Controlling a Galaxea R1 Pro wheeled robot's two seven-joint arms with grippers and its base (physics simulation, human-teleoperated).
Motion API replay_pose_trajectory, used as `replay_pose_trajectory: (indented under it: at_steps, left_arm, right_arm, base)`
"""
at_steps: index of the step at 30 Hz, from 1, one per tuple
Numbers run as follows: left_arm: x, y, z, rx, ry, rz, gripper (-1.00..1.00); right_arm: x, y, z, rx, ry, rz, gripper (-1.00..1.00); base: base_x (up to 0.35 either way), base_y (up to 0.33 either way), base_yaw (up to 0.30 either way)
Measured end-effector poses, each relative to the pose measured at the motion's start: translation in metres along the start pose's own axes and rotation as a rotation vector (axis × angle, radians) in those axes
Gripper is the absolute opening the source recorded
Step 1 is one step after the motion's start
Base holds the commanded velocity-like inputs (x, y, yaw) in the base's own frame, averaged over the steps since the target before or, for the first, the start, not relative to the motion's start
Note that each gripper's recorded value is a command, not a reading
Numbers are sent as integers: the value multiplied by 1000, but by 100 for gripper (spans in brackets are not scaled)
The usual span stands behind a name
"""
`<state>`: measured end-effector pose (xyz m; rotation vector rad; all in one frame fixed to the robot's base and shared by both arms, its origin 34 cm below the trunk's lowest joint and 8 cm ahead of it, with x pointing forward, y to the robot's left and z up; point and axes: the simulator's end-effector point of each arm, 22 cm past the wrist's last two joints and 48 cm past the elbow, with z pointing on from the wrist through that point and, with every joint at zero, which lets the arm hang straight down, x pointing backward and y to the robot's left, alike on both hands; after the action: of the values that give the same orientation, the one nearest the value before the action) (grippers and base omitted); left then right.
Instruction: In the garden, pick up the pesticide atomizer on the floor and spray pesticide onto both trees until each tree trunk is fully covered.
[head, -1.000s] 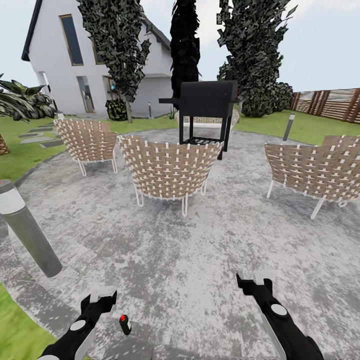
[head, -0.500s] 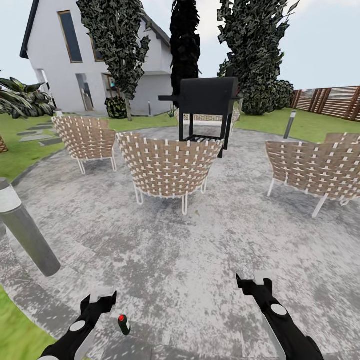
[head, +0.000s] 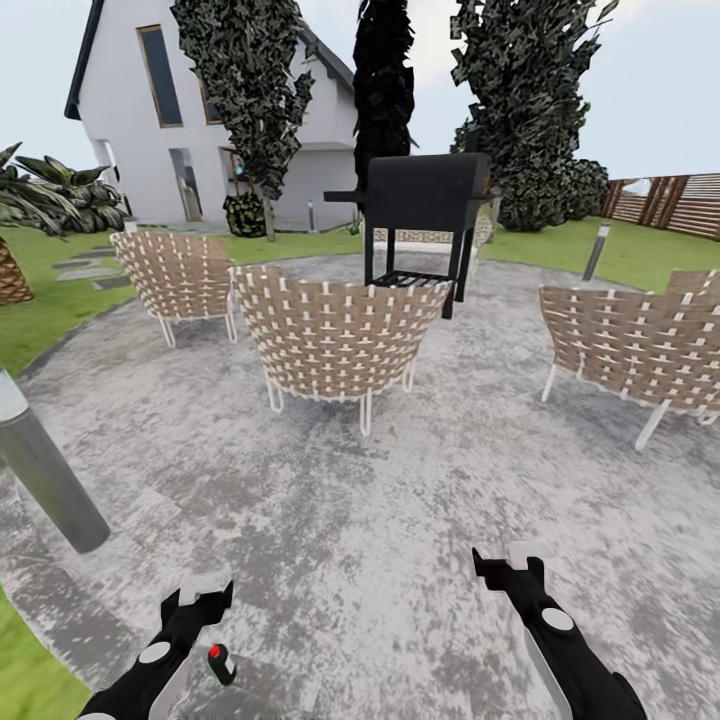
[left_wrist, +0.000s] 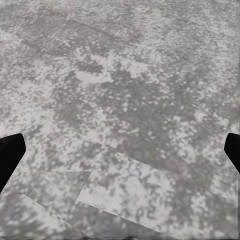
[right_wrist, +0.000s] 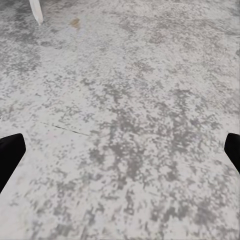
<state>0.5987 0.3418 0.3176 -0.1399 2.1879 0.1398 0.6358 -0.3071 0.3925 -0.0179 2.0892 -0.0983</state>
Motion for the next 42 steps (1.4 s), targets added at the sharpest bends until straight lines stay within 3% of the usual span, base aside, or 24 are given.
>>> replay_pose_trajectory:
  at_steps: [23, 34, 42]
  left_arm:
    - [-1, 1, 0, -2, -2, -3, 100]
    - [-1, 1, 0, -3, -3, -4, 100]
    - [17, 1, 7, -2, -3, -4, 100]
  right_arm:
    - [0, 0, 0, 0, 0, 0, 100]
    - [0, 0, 0, 0, 1, 0, 100]
    - [18, 1, 5, 0, 1, 0, 100]
  base:
    - [24, -263, 276]
    - [5, -39, 273]
    - [0, -1, 65]
